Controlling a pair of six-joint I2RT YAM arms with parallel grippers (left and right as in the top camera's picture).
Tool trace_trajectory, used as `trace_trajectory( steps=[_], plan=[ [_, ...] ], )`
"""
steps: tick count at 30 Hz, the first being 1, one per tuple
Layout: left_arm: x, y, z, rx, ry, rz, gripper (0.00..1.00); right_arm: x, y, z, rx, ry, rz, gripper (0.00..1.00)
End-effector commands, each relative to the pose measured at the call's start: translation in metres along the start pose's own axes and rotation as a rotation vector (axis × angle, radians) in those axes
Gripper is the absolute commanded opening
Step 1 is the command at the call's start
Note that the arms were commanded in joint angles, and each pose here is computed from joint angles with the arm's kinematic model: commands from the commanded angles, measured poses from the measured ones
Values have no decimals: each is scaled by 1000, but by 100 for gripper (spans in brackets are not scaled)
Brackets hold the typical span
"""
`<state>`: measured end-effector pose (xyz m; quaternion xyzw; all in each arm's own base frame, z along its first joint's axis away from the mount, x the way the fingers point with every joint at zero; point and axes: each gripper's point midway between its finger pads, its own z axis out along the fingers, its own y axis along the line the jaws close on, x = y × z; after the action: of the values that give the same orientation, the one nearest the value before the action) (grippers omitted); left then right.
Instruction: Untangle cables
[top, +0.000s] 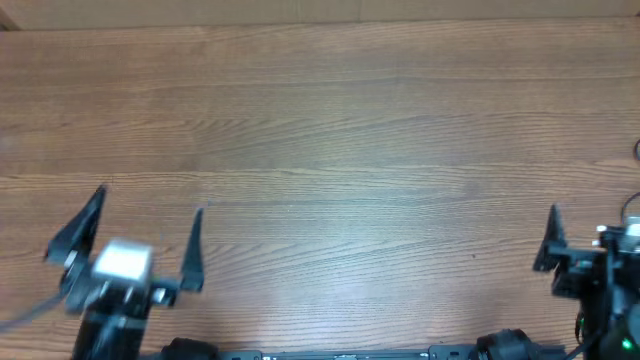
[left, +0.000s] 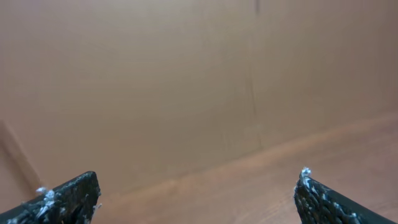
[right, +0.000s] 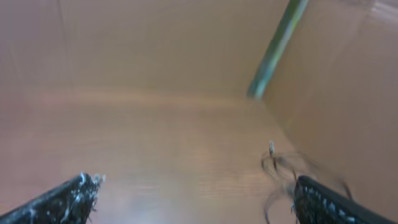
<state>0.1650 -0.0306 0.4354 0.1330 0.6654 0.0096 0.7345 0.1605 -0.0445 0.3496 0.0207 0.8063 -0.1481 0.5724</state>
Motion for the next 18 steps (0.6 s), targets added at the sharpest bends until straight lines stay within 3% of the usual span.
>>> trace_trajectory(
  steps=[1, 9, 18],
  plan=[
    [-9, 9, -22, -52, -62, 9, 100, 20, -1, -1, 2, 78, -41, 100],
    [-28, 13, -54, -75, -195, 4, 99, 74, -1, -11, -15, 292, -146, 100],
    [-31, 12, -73, -86, -305, -16, 100, 85, -2, -15, -18, 340, -169, 100]
  ],
)
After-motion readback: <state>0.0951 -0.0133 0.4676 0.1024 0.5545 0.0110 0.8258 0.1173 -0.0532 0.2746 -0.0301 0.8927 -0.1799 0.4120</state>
